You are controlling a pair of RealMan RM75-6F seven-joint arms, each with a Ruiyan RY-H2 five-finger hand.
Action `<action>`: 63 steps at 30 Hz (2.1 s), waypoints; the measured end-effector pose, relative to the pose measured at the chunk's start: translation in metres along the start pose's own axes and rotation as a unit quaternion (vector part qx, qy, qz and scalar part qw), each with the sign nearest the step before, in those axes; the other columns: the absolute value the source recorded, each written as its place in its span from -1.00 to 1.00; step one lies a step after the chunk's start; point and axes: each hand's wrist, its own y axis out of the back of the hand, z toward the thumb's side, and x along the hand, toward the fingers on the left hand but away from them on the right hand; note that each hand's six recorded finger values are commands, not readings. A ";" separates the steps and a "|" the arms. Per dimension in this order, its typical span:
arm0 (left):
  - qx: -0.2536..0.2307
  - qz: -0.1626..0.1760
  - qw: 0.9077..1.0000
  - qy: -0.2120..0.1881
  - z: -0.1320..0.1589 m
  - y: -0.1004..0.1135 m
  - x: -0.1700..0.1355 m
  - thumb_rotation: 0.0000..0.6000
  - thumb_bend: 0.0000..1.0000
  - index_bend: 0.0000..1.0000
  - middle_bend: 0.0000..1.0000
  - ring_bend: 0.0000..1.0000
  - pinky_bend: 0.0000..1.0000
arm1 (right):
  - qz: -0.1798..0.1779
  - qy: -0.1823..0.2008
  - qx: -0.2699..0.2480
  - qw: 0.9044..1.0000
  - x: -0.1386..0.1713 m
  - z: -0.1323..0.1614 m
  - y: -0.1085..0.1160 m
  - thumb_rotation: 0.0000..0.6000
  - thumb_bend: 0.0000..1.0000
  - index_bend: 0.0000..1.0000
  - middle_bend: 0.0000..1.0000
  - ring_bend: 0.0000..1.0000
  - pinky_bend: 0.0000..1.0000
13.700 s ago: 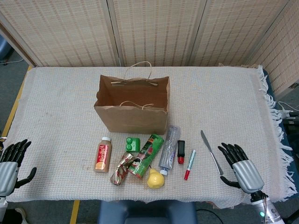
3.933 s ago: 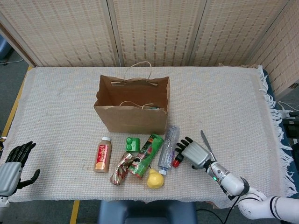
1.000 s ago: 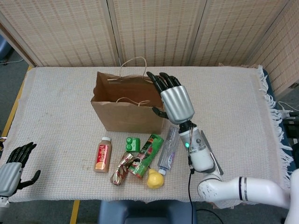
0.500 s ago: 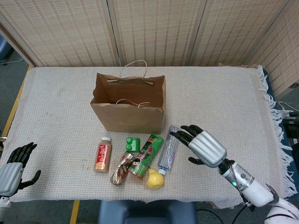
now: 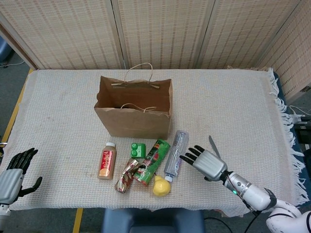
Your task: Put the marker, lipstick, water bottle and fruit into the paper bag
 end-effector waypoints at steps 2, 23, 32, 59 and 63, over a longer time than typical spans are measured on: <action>-0.001 -0.001 1.000 -0.002 0.001 0.000 0.000 1.00 -0.26 -1.00 -1.00 -1.00 -0.91 | -0.001 0.003 0.006 1.000 -0.009 0.004 0.000 1.00 -0.95 -1.00 -0.91 -1.00 -0.89; -0.006 -0.006 1.000 -0.003 0.001 -0.001 0.000 1.00 -0.26 -1.00 -1.00 -1.00 -0.91 | 0.015 0.016 0.047 0.999 -0.063 0.023 -0.018 1.00 -0.96 -0.90 -0.90 -0.96 -0.86; -0.009 -0.009 1.000 -0.004 0.002 -0.001 0.000 1.00 -0.26 -1.00 -1.00 -1.00 -0.91 | -0.041 -0.017 0.092 0.995 -0.077 0.019 -0.027 1.00 -0.81 -0.56 -0.62 -0.71 -0.56; -0.011 -0.011 1.000 -0.005 0.004 -0.002 -0.001 1.00 -0.26 -1.00 -1.00 -1.00 -0.91 | -0.328 -0.048 -0.022 0.943 0.004 0.007 0.095 1.00 -0.37 0.29 0.11 0.13 0.21; -0.010 -0.011 1.000 -0.006 0.006 -0.003 -0.002 1.00 -0.26 -1.00 -1.00 -1.00 -0.91 | -0.398 -0.063 -0.035 0.915 0.017 -0.002 0.139 1.00 -0.37 0.28 0.11 0.13 0.21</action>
